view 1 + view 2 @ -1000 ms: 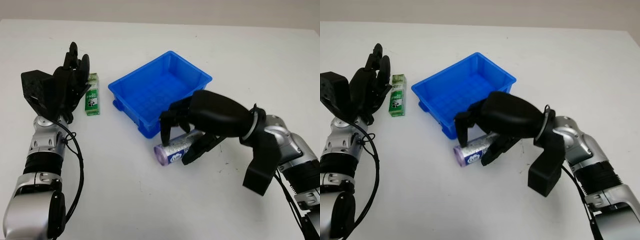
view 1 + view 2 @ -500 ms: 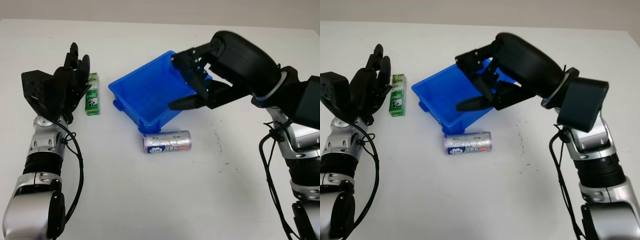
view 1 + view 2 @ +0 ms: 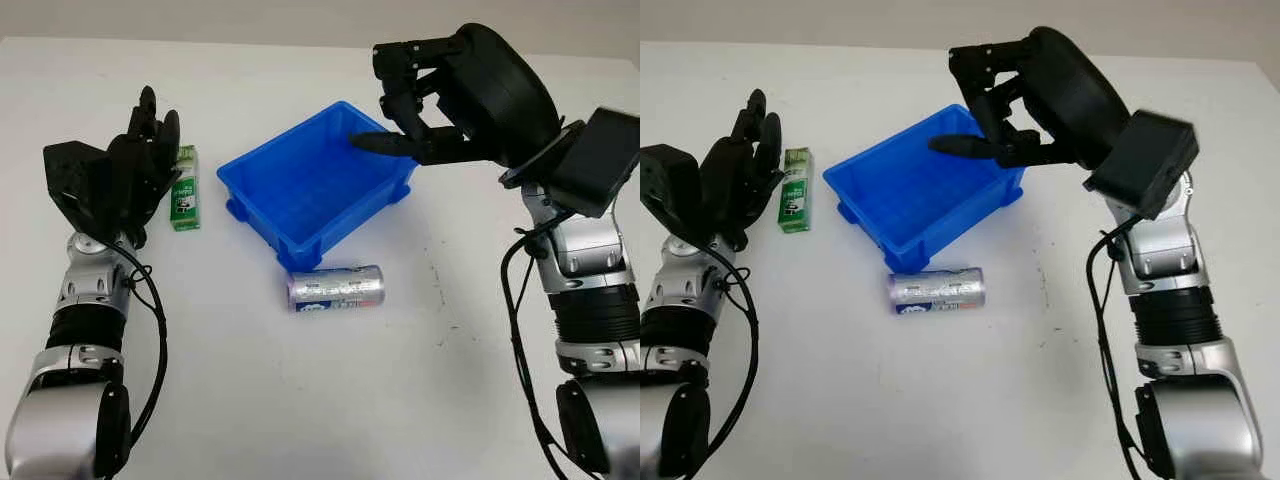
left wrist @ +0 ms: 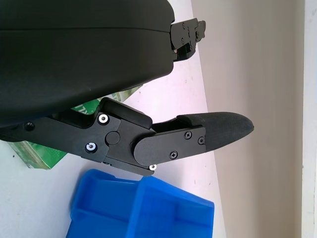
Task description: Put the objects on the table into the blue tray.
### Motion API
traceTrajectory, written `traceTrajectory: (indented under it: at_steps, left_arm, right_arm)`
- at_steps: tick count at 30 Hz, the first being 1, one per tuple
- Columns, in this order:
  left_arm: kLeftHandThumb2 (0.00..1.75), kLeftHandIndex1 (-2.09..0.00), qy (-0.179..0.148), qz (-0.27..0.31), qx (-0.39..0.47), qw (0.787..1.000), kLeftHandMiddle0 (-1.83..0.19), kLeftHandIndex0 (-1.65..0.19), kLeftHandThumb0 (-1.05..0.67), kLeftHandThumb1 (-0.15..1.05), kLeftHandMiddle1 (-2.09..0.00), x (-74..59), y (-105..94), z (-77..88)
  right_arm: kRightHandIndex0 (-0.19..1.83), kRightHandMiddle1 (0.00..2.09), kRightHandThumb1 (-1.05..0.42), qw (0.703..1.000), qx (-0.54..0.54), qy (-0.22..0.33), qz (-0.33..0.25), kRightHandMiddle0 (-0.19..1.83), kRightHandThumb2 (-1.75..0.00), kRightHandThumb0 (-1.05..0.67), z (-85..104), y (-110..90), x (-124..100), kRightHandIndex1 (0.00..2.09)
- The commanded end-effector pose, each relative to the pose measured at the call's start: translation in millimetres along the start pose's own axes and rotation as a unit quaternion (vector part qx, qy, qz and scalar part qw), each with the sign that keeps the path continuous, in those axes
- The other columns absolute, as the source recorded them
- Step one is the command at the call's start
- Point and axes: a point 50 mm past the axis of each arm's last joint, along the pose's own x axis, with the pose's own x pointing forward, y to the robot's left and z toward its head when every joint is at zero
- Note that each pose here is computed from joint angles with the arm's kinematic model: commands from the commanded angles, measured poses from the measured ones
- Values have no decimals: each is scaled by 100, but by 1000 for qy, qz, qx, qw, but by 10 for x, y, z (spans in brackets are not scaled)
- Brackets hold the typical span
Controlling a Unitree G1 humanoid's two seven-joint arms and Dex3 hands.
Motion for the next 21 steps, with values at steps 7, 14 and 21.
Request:
traceTrajectory:
  at_steps: [7, 14, 21]
  left_arm:
    - [61, 0, -6, 1, 6, 1000, 19, 19, -77, 105, 0, -8, 38, 24]
    - [62, 0, -3, -1, 4, 1000, 19, 19, -77, 105, 0, 13, 33, 34]
    - [61, 0, -5, -3, 7, 1000, 19, 19, -76, 105, 0, 29, 29, 59]
  right_arm:
    - [39, 6, -80, 965, -205, 98, 132, 48, -6, -74, 495, -209, -312, 24]
    - [42, 4, -80, 952, -205, 131, 188, 38, -5, -74, 629, -203, -432, 14]
    - [42, 4, -81, 936, -230, 122, 236, 35, -6, -78, 704, -144, -432, 11]
